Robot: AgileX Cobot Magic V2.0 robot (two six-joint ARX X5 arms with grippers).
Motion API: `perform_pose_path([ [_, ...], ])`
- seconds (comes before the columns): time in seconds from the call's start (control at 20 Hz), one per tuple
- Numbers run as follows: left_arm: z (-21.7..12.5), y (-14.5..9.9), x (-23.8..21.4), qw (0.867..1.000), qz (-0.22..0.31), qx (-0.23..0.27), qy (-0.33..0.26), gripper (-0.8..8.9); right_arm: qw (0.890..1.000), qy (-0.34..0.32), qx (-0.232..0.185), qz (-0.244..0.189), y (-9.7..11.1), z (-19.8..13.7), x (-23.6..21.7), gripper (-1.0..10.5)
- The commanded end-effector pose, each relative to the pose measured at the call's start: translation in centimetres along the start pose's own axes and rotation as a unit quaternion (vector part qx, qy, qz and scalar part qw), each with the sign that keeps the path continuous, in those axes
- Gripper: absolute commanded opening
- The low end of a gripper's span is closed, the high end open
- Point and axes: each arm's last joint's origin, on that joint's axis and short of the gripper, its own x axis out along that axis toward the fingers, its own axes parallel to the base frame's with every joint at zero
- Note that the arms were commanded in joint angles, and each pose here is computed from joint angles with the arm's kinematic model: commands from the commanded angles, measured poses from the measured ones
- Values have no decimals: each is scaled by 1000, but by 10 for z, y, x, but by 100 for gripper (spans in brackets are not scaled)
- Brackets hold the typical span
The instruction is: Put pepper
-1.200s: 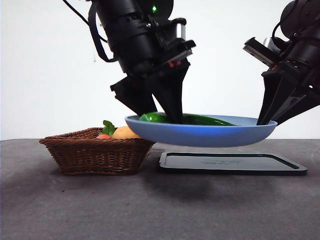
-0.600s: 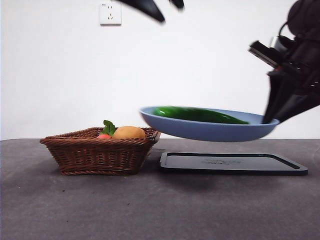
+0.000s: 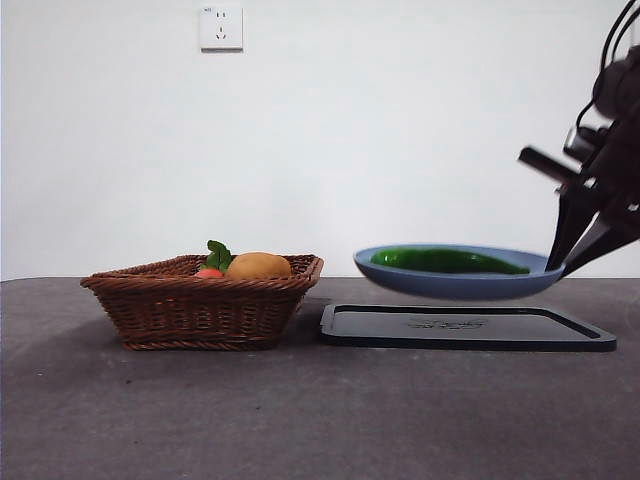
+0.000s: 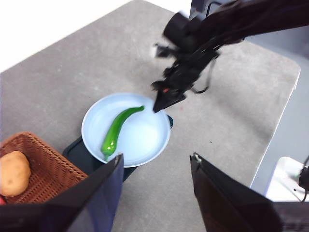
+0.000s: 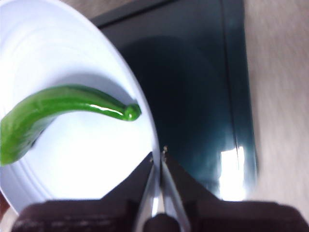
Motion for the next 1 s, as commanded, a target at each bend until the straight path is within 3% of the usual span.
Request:
perform_pose_path([
  [0.05, 3, -3, -4, 1000, -5, -4, -5, 249, 1000, 2, 9, 6, -3, 14, 15, 3],
  [0.5, 1, -3, -5, 1000, -4, -7, 9, 249, 1000, 17, 12, 0, -15, 19, 40, 8],
  [0.7, 0, -3, -5, 1000, -4, -7, 11, 249, 1000, 18, 8, 1, -14, 18, 38, 161],
  [1.0, 0, -3, -5, 1000, -3, -6, 13, 246, 999, -26, -44, 8, 8, 13, -24, 183],
])
